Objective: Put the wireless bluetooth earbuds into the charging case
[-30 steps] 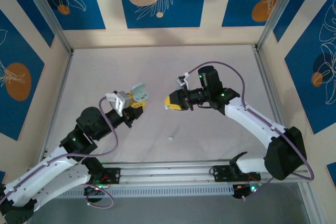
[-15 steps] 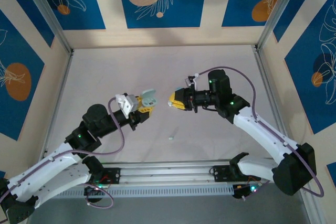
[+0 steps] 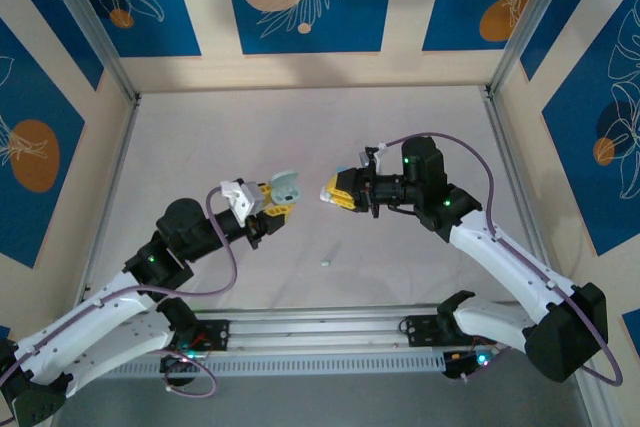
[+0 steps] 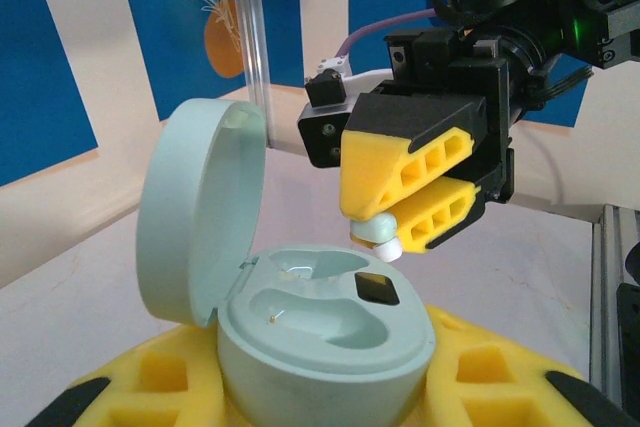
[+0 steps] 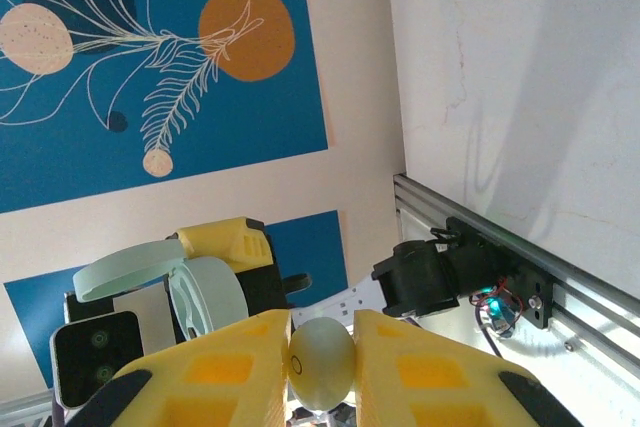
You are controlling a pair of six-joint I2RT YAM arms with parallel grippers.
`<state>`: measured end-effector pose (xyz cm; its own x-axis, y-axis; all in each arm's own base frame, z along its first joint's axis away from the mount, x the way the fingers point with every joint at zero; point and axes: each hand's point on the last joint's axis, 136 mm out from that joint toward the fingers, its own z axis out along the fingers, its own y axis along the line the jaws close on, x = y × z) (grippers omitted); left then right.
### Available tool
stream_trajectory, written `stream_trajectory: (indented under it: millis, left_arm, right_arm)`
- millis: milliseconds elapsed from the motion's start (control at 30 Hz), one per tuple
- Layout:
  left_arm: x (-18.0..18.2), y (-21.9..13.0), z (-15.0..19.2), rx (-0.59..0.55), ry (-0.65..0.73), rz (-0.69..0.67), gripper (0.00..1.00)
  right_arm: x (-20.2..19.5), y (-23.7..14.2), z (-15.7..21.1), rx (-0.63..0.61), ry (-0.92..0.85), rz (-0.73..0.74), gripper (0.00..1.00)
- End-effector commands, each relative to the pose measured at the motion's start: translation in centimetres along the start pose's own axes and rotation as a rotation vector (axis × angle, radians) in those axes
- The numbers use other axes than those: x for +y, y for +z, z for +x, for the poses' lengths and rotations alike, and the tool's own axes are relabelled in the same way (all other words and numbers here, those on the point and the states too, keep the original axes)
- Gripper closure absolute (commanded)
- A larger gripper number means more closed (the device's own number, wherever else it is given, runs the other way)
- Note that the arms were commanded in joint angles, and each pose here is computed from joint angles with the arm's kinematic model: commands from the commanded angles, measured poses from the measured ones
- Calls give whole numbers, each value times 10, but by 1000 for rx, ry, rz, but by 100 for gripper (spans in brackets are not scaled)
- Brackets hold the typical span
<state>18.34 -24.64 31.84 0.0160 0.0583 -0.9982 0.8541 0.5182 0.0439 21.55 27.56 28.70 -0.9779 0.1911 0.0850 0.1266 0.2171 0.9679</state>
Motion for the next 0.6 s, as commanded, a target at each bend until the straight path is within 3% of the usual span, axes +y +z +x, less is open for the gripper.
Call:
stream_trajectory:
  millis: [0,167,567]
  left_arm:
    - [-5,-1,-19,-66,27,29,71]
    - [-8,0,-18,-75,40,43,71]
    - [-4,11,-16,-104,71,32,71]
  right_arm:
    - [10,-3,3,-3,-10,-28,78]
    - [25,-6,8,-5,-62,-48,78]
    - [75,-10,41,-19,-402,-59,78]
